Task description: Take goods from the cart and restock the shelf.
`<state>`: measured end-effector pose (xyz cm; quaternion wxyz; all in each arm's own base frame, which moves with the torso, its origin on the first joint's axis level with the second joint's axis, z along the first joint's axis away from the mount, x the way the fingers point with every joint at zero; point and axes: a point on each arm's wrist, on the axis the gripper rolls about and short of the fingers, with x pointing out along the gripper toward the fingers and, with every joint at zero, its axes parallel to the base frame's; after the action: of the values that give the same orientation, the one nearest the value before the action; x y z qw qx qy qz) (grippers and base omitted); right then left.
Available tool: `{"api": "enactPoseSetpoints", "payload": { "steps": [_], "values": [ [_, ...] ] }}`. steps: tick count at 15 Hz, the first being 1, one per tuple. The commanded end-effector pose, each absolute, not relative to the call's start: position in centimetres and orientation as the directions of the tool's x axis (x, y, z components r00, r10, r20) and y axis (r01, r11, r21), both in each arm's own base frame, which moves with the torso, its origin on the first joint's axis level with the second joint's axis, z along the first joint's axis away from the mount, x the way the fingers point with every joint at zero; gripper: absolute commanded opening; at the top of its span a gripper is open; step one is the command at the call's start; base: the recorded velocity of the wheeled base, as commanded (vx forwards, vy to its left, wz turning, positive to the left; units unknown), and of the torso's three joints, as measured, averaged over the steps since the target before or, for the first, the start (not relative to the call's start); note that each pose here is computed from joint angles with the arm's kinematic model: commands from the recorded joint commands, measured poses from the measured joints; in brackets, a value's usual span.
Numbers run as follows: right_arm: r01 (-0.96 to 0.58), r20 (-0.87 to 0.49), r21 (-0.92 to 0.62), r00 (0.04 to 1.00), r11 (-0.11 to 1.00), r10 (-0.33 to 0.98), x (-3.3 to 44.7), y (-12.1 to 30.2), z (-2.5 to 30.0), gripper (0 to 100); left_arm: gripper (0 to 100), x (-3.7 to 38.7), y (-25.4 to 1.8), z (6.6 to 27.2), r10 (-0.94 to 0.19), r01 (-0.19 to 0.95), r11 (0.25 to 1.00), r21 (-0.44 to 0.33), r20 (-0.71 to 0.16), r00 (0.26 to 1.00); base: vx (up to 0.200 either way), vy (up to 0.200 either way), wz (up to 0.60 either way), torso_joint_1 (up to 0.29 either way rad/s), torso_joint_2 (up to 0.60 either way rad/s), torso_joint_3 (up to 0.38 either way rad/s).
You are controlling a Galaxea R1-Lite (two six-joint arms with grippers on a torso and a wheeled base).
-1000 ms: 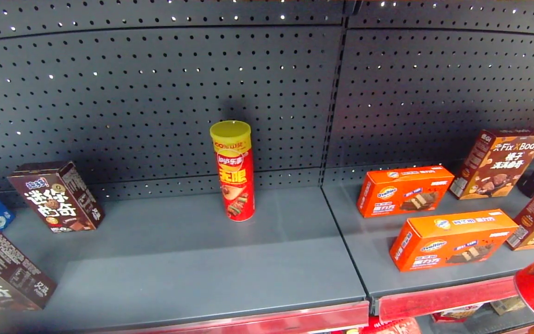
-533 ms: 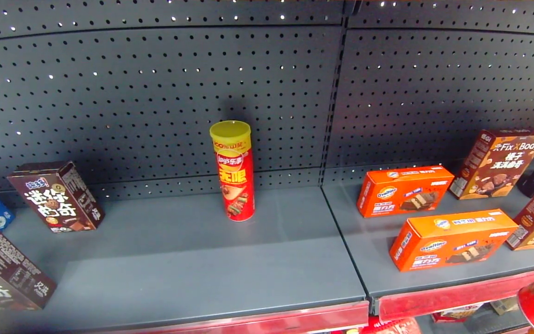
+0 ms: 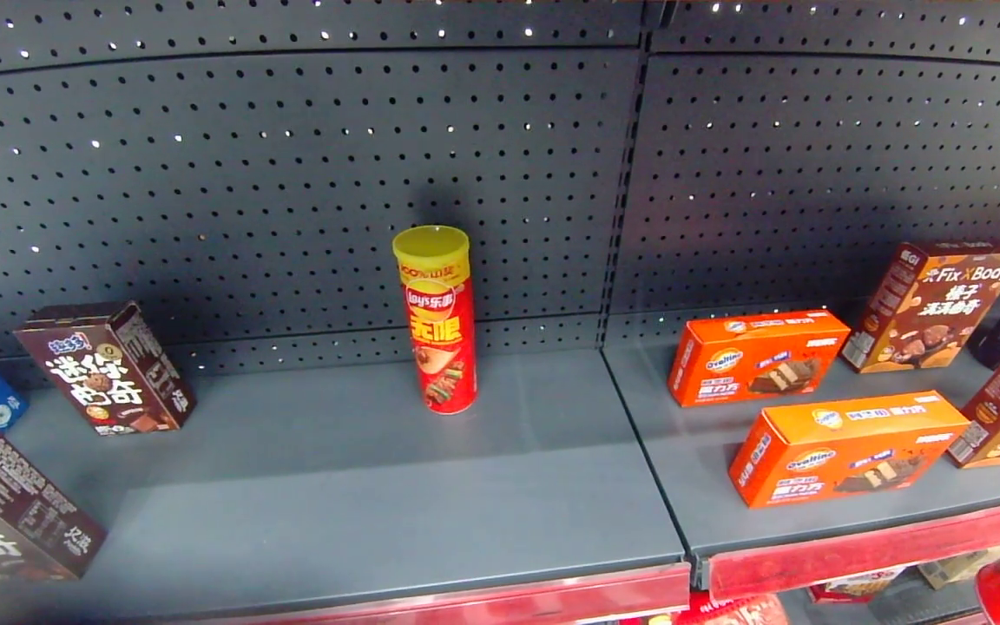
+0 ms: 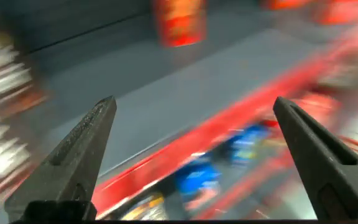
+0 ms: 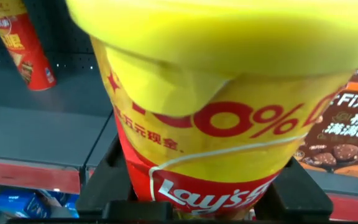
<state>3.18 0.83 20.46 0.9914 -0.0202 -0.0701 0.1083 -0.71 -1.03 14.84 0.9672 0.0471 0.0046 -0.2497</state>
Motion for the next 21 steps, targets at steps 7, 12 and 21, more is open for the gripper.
{"api": "enactPoseSetpoints", "payload": {
  "steps": [7, 12, 21],
  "values": [
    [-0.213, 0.114, -0.058, 0.969, 0.975, 0.218, 4.0, 1.1, 21.1, 0, 100, 6.5, -1.8, 19.6, -0.629, 0.621, 0.777, -0.108, -0.181, 0.756, 0.000, 0.000, 0.00, 0.000, 0.00, 0.000],
    [-0.219, 0.107, -0.059, 0.969, 0.974, 0.225, 4.3, 1.2, 21.2, 0, 100, 12.0, -2.3, 19.5, -0.634, 0.616, 0.773, -0.149, -0.184, 0.751, 0.000, 0.000, 0.00, 0.000, 0.00, 0.000],
    [-0.217, 0.111, -0.078, 0.968, 0.973, 0.225, 4.6, 1.4, 21.9, 0, 100, 17.3, -3.3, 19.1, -0.700, 0.680, 0.714, -0.167, -0.184, 0.690, 0.000, 0.000, 0.00, 0.000, 0.00, 0.000]
  ]
}}
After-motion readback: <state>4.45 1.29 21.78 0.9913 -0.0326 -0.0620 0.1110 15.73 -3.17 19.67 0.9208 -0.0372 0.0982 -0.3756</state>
